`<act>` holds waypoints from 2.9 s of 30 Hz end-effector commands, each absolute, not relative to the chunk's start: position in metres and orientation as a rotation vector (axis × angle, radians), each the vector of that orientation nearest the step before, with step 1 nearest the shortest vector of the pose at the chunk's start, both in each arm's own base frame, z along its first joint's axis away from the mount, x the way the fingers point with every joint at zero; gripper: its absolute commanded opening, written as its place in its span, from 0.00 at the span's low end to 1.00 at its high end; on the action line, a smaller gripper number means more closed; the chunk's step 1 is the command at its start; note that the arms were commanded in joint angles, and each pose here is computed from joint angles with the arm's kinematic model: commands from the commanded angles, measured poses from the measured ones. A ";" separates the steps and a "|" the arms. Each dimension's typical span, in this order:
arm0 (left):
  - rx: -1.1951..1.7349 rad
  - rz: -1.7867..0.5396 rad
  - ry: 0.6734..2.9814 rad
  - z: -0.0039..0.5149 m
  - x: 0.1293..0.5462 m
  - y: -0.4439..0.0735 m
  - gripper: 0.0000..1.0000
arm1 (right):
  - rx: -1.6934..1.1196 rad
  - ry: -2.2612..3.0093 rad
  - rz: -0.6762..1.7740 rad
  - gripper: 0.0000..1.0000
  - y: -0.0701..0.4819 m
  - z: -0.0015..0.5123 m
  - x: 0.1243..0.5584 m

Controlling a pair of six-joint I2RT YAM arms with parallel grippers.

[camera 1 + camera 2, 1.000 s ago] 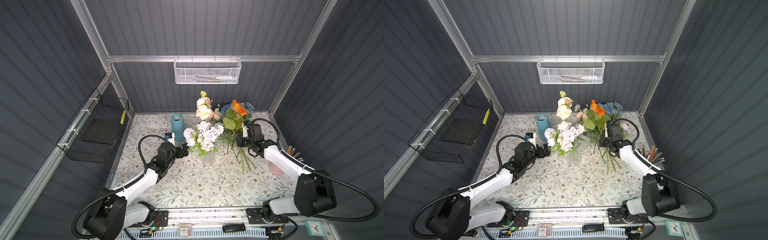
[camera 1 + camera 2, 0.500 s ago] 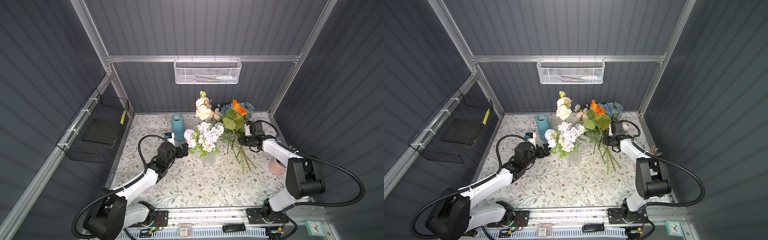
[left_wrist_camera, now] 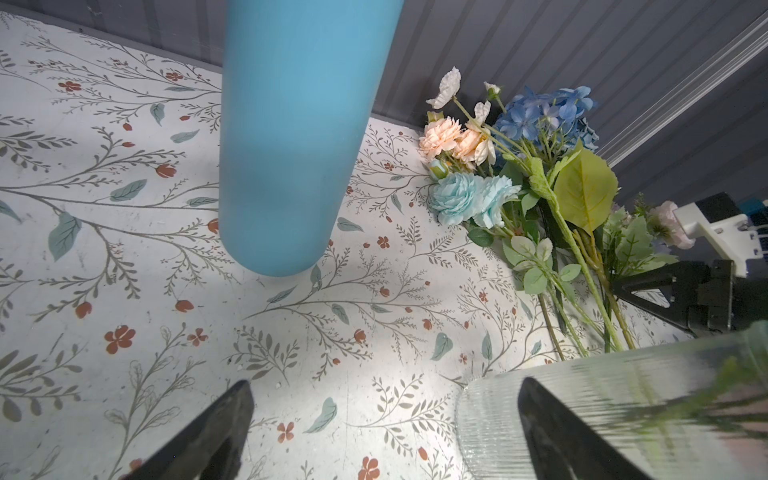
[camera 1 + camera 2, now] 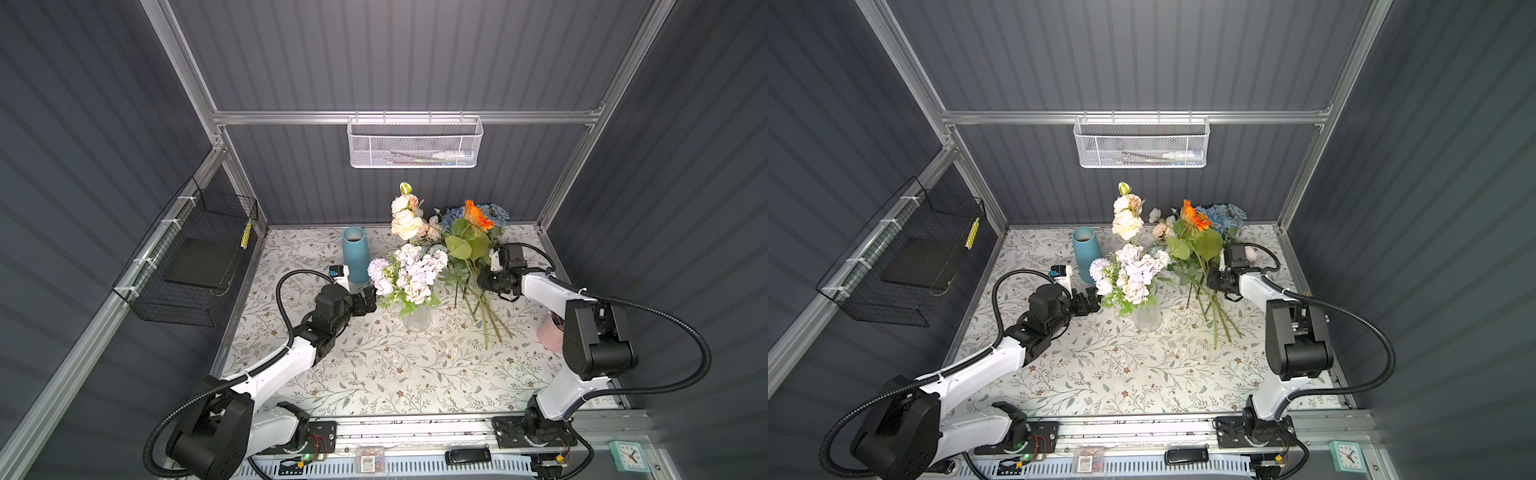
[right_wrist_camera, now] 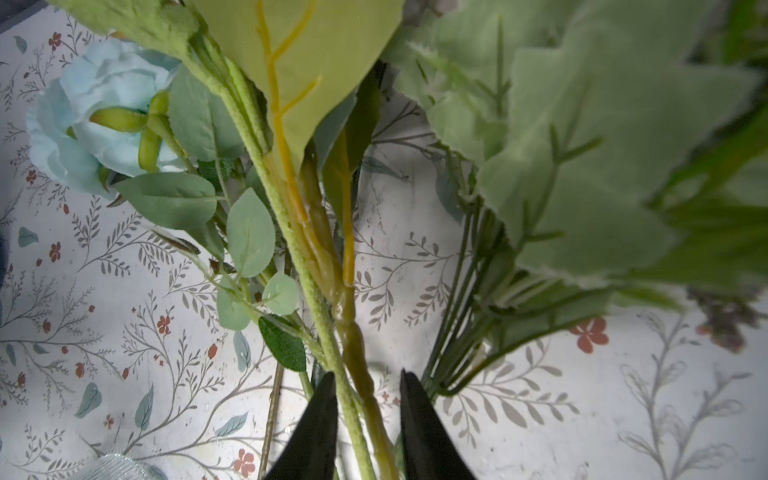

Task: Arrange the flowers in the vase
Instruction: 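Grip the blue hydrangea stem with the right gripper, then pull the blue hydrangea up and out of the pile with the right gripper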

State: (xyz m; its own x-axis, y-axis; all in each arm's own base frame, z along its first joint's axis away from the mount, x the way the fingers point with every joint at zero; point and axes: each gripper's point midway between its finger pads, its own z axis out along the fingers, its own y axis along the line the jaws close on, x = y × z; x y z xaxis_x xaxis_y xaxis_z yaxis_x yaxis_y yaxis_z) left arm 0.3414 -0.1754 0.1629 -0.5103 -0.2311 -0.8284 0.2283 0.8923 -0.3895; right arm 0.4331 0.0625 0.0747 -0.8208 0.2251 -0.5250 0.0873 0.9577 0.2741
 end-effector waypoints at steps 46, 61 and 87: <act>-0.014 -0.572 1.926 0.195 0.344 -0.170 0.99 | 0.236 2.123 0.713 0.00 0.070 0.218 0.403; -0.011 -0.599 1.906 0.201 0.346 -0.174 0.99 | 0.473 1.990 0.788 0.00 0.036 0.225 0.389; -0.033 -0.614 1.912 0.198 0.348 -0.175 0.99 | 0.165 2.412 0.598 0.25 0.124 0.119 0.392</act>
